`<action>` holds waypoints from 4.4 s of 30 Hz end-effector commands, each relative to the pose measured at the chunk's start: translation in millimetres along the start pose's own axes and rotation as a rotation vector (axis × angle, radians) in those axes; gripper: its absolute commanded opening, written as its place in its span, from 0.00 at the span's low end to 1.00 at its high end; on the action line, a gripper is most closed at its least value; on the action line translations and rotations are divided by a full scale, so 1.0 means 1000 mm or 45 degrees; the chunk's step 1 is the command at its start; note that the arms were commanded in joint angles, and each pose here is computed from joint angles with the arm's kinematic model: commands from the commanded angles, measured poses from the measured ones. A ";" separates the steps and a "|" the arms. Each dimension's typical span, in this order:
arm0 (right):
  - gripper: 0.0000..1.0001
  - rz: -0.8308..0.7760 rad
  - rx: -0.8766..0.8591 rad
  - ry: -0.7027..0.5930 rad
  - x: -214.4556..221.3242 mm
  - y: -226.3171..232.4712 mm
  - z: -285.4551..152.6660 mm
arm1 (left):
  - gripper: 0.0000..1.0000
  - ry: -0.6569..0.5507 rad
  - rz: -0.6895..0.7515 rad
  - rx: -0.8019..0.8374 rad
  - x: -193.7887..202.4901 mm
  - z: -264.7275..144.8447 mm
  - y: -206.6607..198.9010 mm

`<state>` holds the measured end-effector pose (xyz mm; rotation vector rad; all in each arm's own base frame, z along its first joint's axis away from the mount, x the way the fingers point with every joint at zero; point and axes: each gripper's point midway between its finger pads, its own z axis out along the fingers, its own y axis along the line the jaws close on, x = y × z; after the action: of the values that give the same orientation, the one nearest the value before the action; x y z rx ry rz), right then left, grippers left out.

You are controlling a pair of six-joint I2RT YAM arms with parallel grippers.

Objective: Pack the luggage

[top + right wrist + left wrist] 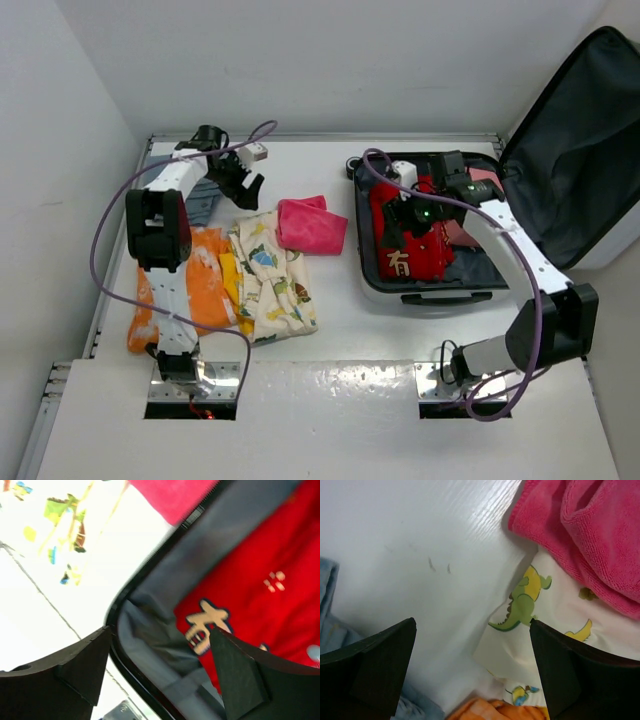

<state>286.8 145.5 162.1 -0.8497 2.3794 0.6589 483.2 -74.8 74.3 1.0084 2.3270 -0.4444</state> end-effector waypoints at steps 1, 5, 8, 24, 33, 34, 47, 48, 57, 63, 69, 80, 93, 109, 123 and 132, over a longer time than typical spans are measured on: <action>0.80 -0.048 -0.085 -0.098 -0.038 0.017 0.001 | 1.00 -0.045 0.186 0.151 -0.020 0.003 -0.015; 0.82 0.041 -0.138 -0.122 -0.055 0.022 0.011 | 1.00 -0.057 0.179 0.336 -0.007 0.008 -0.030; 0.84 0.051 -0.166 -0.132 -0.068 0.024 0.014 | 1.00 0.022 0.185 0.412 0.016 0.018 -0.044; 0.84 0.318 -0.109 -0.186 -0.084 -0.013 -0.010 | 0.26 0.091 0.110 0.538 0.049 0.035 -0.097; 0.84 0.463 -0.026 -0.231 -0.056 -0.040 -0.046 | 0.00 -0.042 0.580 0.544 0.035 -0.069 -0.136; 0.84 0.469 -0.032 -0.225 -0.054 -0.036 -0.049 | 0.00 -0.077 0.633 0.523 0.030 -0.080 -0.142; 0.82 0.531 0.082 -0.321 -0.017 -0.038 -0.097 | 0.00 -0.497 1.497 0.575 -0.003 -0.144 -0.308; 0.82 0.541 0.103 -0.327 -0.011 -0.041 -0.099 | 0.00 -0.535 1.552 0.635 -0.006 -0.143 -0.327; 0.82 0.610 0.373 -0.460 0.017 -0.059 -0.133 | 0.00 -0.993 1.926 0.881 -0.068 -0.152 -0.452; 0.84 0.725 0.592 -0.625 0.026 -0.081 -0.169 | 0.00 -1.131 1.969 1.001 -0.109 -0.133 -0.497; 0.84 0.806 0.689 -0.698 0.030 -0.093 -0.192 | 0.00 -1.049 1.507 1.061 -0.181 -0.113 -0.529; 0.85 0.866 0.700 -0.753 0.023 -0.106 -0.204 | 0.00 -0.914 0.669 0.815 -0.307 -0.030 -0.422; 0.86 0.920 0.674 -0.716 0.019 -0.130 -0.201 | 0.00 -0.875 0.675 0.474 -0.308 0.069 -0.299; 0.82 0.665 0.433 -0.512 0.015 -0.102 -0.159 | 0.00 -1.002 0.832 -0.119 -0.343 0.116 -0.193; 0.65 0.333 0.620 -0.346 0.002 -0.123 -0.079 | 1.00 -1.417 0.618 0.115 -0.400 -0.014 -0.241; 0.43 0.148 0.586 0.055 0.048 -0.144 0.011 | 1.00 -1.515 0.028 -0.301 -0.403 -0.165 -0.114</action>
<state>340.4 35.5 92.2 -0.4276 2.5001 0.1847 551.1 -384.7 381.3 0.6981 1.2568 -0.6245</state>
